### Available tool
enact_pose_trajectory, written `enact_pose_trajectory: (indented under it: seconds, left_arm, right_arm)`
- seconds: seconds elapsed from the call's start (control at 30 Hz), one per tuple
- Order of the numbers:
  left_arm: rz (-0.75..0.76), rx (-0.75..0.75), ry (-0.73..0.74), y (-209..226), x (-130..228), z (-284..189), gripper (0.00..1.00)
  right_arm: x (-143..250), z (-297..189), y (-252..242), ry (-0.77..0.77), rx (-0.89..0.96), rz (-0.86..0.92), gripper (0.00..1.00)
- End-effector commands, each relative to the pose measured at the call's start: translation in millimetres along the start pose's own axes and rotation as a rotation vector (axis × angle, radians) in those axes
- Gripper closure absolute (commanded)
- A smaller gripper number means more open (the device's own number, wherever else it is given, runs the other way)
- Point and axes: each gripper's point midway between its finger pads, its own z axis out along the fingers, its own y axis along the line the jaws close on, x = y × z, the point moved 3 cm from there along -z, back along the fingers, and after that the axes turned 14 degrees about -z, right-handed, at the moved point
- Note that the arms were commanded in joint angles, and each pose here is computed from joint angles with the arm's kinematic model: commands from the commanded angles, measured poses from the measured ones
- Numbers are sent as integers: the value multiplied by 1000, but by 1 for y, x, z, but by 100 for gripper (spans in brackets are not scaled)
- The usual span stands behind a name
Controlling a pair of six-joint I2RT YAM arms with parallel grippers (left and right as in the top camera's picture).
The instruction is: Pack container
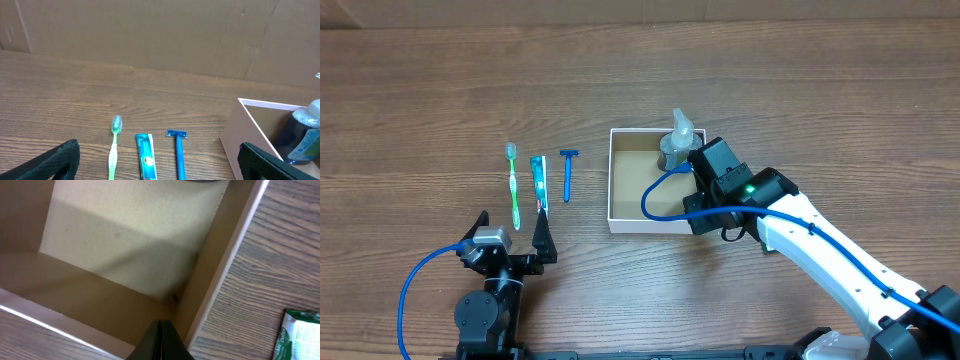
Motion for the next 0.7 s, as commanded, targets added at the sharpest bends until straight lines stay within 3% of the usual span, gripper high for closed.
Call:
enact_pose_trajectory:
  seconds: [0.0,0.13,0.33,0.47,0.57,0.67]
  left_arm:
    - [-14,-3,-9,1,-1,0,0]
    - [-14,-3,-9,1,-1,0,0]
    - [-14,-3,-9,1,-1,0,0]
    - [-14,-3,-9,1,-1,0,0]
    - [-14,-3,-9,1,-1,0,0]
    - [-14,-3,-9,1,-1,0,0]
  right_arm:
    - [0,0,-4,-4,33,0,95]
    - [-5,-3,3,-22,-18,-1,85]
    - [-34,-32,17,-115,-106,-9,56]
    - [-46,-64,18,-171,-105,-14,47]
    - [-36,-89,-2,-169,26,13,43]
    - [-17,-104,-34,-145,181,169,30]
